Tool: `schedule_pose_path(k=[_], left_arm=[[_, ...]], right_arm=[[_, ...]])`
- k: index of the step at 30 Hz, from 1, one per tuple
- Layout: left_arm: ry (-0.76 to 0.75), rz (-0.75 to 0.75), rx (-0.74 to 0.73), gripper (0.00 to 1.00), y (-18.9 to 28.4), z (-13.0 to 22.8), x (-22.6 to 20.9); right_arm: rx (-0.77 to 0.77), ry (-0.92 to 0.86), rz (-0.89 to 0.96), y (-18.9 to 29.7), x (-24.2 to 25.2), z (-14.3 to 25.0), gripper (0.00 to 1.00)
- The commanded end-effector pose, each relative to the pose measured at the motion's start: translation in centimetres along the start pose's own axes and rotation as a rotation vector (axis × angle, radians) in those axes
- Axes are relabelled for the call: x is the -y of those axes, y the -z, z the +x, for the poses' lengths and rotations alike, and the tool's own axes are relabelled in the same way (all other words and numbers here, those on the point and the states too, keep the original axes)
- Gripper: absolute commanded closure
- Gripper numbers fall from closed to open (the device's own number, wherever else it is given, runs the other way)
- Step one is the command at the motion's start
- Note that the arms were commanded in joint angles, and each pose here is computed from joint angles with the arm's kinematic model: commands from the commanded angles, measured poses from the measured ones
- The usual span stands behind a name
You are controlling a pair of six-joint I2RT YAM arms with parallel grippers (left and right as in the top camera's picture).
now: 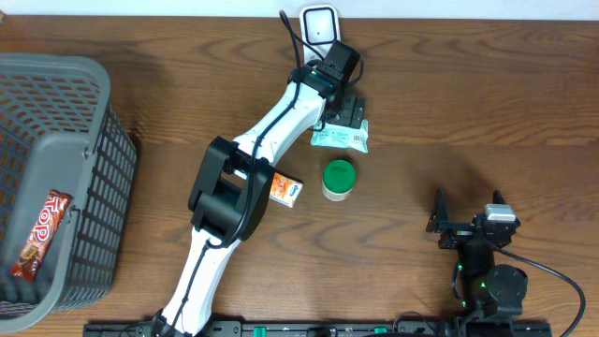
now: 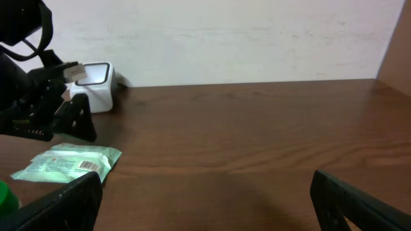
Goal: Scan the item barcode
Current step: 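Regrasp the wipes packet with the left gripper and move it right of the bottle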
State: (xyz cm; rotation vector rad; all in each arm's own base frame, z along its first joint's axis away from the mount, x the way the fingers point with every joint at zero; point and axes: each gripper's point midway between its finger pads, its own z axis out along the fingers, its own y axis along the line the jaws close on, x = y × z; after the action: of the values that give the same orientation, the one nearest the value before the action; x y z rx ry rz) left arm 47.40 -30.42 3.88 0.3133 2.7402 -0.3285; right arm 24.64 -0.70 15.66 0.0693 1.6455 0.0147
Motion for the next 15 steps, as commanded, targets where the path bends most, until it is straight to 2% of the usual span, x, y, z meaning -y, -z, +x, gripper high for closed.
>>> schedule_pose_path(k=[1, 4, 7, 9, 11, 12, 15], left_arm=[[0.131, -0.005, 0.019, 0.02, -0.3, -0.4, -0.1], [0.253, -0.06, 0.057, 0.02, -1.0, -0.9, -1.2], [0.312, -0.068, 0.062, 0.02, -2.5, -0.7, -1.5], [0.339, -0.076, 0.048, 0.19, -3.5, -0.2, -1.8], [0.36, -0.087, 0.028, 0.43, -4.1, 0.5, -2.1], [0.364, -0.093, 0.017, 0.51, -4.3, 0.8, -2.2], [0.375, -0.105, -0.007, 0.67, -4.3, 1.5, -2.3]], right_arm=[[0.0, -0.013, -0.002, 0.0, 0.0, 0.0, 0.01], [0.0, -0.013, -0.002, 0.0, 0.0, 0.0, 0.01], [0.0, -0.013, -0.002, 0.0, 0.0, 0.0, 0.01], [0.0, -0.014, -0.002, 0.0, 0.0, 0.0, 0.01], [0.0, -0.013, -0.002, 0.0, 0.0, 0.0, 0.01], [0.0, -0.013, -0.002, 0.0, 0.0, 0.0, 0.01], [0.0, -0.013, -0.002, 0.0, 0.0, 0.0, 0.01]])
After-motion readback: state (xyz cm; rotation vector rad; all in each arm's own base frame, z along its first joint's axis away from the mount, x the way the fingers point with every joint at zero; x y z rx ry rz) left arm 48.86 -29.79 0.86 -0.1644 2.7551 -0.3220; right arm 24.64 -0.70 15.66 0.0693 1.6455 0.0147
